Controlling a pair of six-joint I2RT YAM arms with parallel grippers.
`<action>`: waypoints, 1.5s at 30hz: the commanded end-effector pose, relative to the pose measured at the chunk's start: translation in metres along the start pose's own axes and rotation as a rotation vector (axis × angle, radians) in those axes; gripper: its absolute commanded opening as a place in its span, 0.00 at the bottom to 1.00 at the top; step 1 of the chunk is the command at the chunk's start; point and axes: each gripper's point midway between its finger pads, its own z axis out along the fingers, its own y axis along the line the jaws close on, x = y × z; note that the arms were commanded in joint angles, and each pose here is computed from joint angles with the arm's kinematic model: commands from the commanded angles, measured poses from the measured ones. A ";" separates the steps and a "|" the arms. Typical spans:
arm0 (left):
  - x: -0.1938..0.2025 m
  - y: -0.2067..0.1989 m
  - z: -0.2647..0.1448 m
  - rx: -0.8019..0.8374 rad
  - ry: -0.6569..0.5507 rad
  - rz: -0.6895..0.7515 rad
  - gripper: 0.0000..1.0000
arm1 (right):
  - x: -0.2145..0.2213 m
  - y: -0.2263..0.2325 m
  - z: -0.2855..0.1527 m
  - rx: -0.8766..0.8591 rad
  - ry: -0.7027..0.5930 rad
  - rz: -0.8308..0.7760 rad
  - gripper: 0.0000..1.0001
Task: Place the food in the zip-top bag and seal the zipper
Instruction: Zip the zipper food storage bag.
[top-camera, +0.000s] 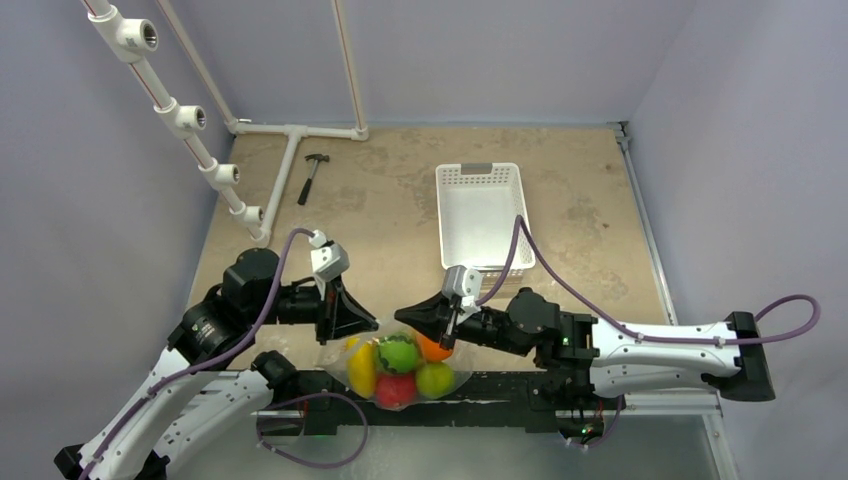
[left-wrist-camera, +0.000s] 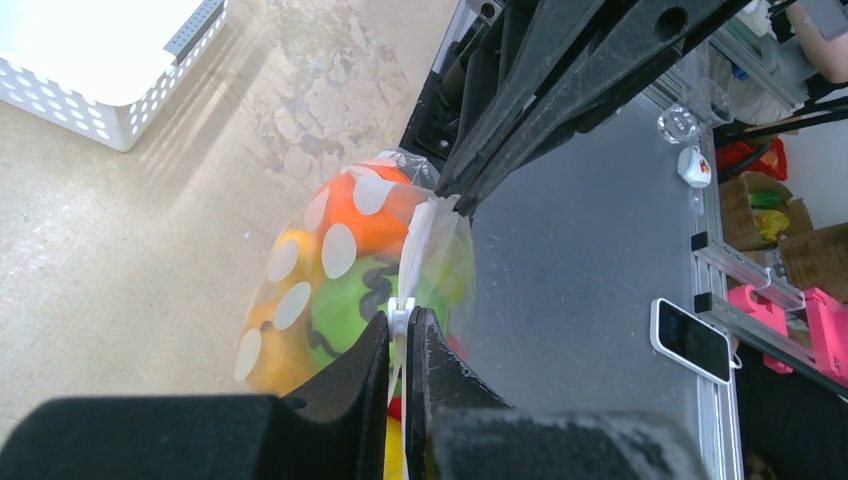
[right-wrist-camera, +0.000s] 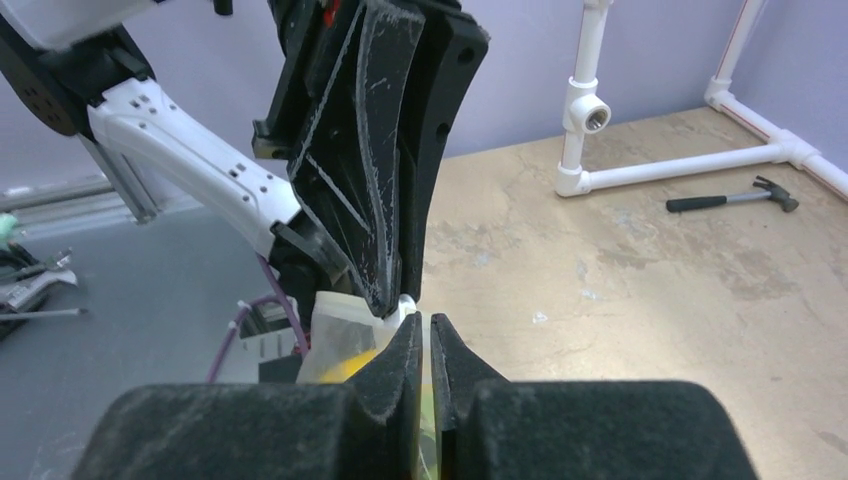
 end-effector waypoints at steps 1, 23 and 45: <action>-0.001 -0.014 -0.003 0.068 0.002 0.028 0.00 | -0.036 0.003 -0.002 -0.013 -0.078 0.030 0.20; -0.016 -0.035 -0.005 0.201 -0.071 0.158 0.00 | 0.016 0.036 0.014 -0.191 0.134 0.006 0.68; -0.011 -0.026 -0.003 0.150 -0.060 0.125 0.00 | 0.014 0.019 0.027 -0.120 0.082 0.029 0.00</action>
